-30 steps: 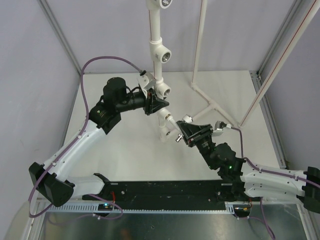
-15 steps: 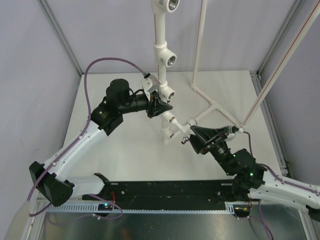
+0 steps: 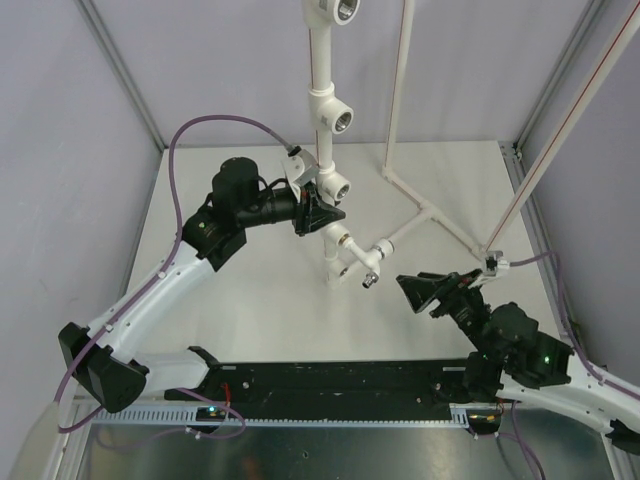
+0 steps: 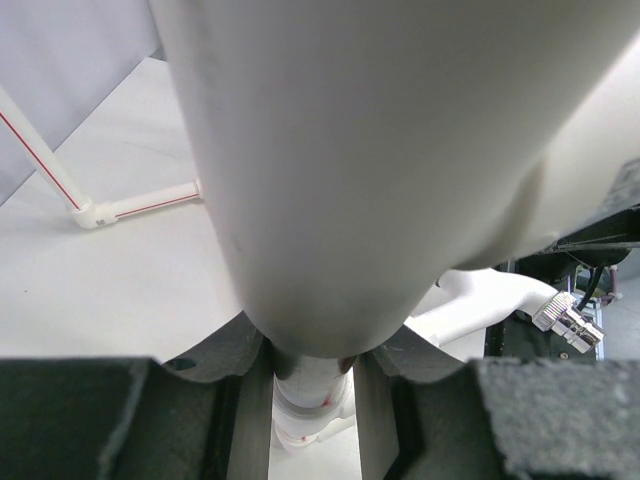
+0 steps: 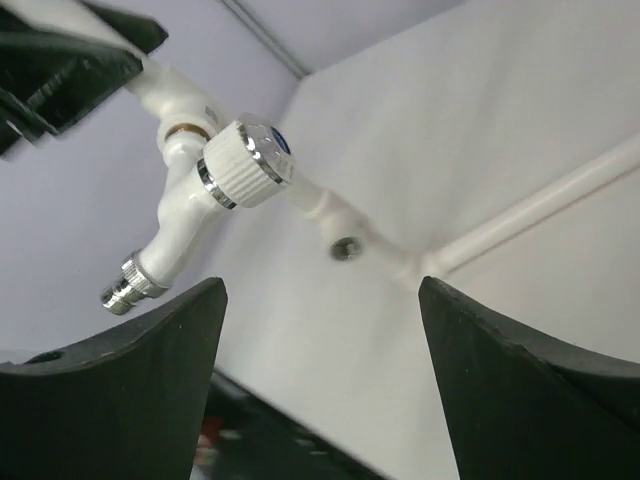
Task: Install the water faucets
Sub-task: Screw the water faucet onto the adaptor.
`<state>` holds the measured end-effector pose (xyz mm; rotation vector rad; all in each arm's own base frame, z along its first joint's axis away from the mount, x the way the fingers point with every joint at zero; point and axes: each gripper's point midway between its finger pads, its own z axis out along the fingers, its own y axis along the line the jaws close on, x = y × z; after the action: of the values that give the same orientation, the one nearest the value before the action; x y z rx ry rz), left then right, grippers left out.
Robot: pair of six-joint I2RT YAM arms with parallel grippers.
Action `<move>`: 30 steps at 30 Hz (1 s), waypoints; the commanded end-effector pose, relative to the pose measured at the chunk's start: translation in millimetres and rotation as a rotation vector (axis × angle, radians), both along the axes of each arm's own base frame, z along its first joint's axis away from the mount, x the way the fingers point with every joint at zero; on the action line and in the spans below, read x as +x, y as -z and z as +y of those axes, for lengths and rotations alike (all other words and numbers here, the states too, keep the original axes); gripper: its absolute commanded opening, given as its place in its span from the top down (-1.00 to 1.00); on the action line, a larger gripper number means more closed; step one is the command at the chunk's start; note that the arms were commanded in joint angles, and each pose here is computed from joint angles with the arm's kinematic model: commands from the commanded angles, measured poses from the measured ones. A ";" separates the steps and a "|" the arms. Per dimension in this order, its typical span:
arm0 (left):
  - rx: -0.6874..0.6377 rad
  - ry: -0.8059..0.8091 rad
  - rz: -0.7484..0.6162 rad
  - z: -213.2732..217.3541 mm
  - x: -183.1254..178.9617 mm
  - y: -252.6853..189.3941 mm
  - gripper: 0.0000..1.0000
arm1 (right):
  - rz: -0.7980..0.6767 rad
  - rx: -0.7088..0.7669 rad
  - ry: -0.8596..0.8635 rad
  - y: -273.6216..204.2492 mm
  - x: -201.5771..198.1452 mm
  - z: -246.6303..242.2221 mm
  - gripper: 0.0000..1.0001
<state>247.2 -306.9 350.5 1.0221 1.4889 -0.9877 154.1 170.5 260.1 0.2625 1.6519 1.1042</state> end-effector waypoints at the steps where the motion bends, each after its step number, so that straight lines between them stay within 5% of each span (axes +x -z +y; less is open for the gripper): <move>1: 0.052 0.055 0.212 -3.3 -19.1 32.6 0.94 | -0.411 -0.624 0.003 -32.2 16.9 -11.7 -0.70; 7: 0.052 0.055 0.211 -3.4 -18.7 32.7 0.93 | -0.929 -1.210 -0.079 -40.2 25.5 7.7 -0.82; 13: 0.053 0.055 0.212 -3.3 -18.8 33.2 0.92 | -1.338 -1.356 -0.067 -68.8 14.3 32.3 -0.85; 26: 0.050 0.050 0.204 -1.8 -18.5 31.3 0.92 | -1.527 -1.414 -0.154 -80.9 11.3 94.1 -0.75; 30: 0.048 0.049 0.199 -1.5 -19.1 29.9 0.92 | -1.405 -1.296 -0.166 -76.6 14.5 103.8 0.03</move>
<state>246.8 -307.4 350.4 1.0263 1.4865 -0.9923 170.2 267.8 302.1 -1.3820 0.7096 -0.1413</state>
